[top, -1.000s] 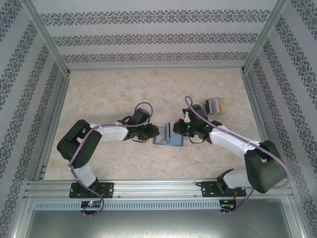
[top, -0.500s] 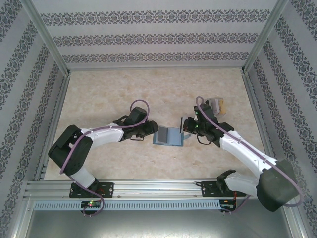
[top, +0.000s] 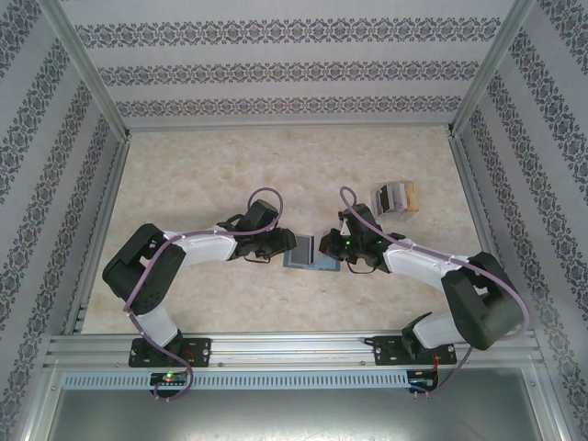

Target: Put the credit cards into the card holder

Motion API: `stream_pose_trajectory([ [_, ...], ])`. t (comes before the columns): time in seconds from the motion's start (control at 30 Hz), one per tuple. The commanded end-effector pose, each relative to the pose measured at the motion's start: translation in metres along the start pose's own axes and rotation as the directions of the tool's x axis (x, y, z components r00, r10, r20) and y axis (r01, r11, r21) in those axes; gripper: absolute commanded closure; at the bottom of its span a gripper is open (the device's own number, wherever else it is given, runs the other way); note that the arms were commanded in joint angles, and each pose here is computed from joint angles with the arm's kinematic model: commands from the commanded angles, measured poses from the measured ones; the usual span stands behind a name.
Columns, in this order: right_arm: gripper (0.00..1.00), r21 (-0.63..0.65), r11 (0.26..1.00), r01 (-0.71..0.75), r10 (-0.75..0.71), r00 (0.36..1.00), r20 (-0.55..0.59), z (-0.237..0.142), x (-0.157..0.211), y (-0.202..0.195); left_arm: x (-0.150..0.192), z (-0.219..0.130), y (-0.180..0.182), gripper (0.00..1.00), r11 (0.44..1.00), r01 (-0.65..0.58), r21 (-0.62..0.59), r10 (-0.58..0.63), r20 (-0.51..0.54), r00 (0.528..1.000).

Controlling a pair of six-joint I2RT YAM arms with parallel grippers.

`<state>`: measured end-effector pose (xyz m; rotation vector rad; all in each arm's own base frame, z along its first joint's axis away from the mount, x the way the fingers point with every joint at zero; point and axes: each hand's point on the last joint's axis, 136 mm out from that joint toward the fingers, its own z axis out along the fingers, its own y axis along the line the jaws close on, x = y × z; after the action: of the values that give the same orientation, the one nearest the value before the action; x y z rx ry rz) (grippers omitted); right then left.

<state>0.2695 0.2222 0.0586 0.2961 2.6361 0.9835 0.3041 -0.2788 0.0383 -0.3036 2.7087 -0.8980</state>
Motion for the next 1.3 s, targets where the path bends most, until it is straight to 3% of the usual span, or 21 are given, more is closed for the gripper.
stream_pose_trajectory([
  [0.0, 1.0, -0.046, 0.999, -0.006, 0.006, 1.0, 0.003, 0.004, 0.0, 0.007, 0.002, 0.004, -0.006, 0.56, 1.0, -0.023, 0.005, 0.023, -0.02, 1.0],
  [0.43, 1.0, 0.035, 0.999, -0.02, 0.02, 1.0, -0.023, 0.01, 0.013, -0.024, 0.009, 0.013, 0.006, 0.67, 0.999, -0.012, -0.031, 0.01, -0.052, 0.999],
  [0.67, 1.0, 0.035, 0.999, -0.035, 0.035, 0.999, -0.002, 0.003, 0.013, -0.032, 0.009, 0.013, 0.008, 0.69, 0.999, -0.011, -0.041, 0.009, -0.05, 0.999],
  [1.27, 1.0, 0.009, 0.999, -0.046, 0.046, 0.998, -0.039, 0.024, 0.015, -0.029, 0.011, 0.015, 0.008, 0.72, 0.999, -0.008, -0.04, 0.005, -0.057, 0.998],
])
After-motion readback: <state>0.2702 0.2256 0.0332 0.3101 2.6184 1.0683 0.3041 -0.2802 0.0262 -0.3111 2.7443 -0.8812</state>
